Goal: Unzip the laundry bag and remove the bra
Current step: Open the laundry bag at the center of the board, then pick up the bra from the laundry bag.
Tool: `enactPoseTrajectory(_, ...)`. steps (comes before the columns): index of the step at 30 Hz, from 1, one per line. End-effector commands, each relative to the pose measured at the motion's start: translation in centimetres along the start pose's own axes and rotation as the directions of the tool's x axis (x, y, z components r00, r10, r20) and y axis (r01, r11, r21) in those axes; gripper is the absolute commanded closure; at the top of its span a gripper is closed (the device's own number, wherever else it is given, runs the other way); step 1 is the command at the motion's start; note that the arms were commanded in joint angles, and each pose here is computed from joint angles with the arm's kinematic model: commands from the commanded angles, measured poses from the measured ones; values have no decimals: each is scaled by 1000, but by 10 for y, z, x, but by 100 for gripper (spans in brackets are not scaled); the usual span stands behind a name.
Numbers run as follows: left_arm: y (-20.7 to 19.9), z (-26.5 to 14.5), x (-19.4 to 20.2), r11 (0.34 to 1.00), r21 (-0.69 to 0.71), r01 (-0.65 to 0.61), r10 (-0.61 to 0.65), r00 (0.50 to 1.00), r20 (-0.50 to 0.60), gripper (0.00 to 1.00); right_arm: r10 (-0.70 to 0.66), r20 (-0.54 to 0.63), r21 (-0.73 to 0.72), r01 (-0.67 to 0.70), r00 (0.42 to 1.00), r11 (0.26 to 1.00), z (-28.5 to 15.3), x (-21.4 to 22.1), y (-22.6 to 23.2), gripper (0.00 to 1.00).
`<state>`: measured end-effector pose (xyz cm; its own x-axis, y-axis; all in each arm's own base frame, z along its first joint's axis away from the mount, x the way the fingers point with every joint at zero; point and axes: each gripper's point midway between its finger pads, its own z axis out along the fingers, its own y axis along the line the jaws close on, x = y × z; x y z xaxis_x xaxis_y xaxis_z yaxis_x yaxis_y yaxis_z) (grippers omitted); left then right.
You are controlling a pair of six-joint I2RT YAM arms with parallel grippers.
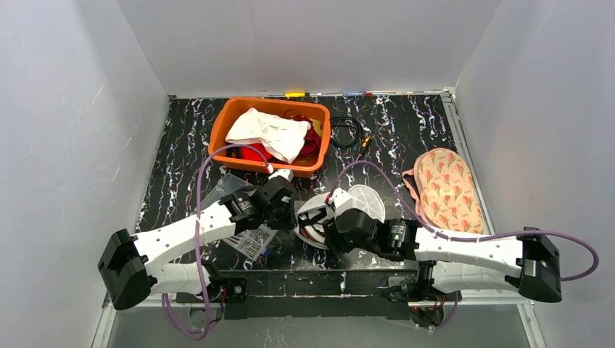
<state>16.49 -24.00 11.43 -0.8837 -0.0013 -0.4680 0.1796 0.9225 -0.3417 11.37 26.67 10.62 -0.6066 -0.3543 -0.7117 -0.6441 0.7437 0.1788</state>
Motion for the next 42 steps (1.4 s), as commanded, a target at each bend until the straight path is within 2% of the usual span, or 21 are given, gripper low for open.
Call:
enactPoseTrajectory(1,13,-4,6,999,-38,-16,16,1000,-6,84,18,11,-17,-17,1000,1000,-4,9,11,43)
enactPoseTrajectory(7,13,-4,7,999,-32,-30,30,1000,-10,83,33,47,2,-33,998,999,-8,5,13,42)
enactPoseTrajectory(12,6,-3,8,999,14,-35,35,999,-7,83,114,203,-11,-114,972,993,-29,-41,16,38)
enactPoseTrajectory(16,-3,-2,7,996,75,-39,39,999,9,84,149,304,-97,-125,941,987,-42,-76,33,35)
enactPoseTrajectory(23,-1,0,11,995,83,-53,52,999,5,84,9,259,-29,-2,966,1000,-15,-89,50,35)
enactPoseTrajectory(30,5,-1,18,995,89,-41,40,999,8,85,-61,221,49,52,973,997,17,-82,50,39)
enactPoseTrajectory(36,11,-4,20,996,79,-36,35,999,18,85,-94,181,56,86,979,995,36,-74,55,40)
enactPoseTrajectory(39,13,-3,21,996,77,-34,33,999,16,85,-104,165,79,92,981,993,42,-70,53,46)
enactPoseTrajectory(42,15,-3,23,997,69,-31,31,999,10,86,-95,165,99,80,982,992,44,-68,48,58)
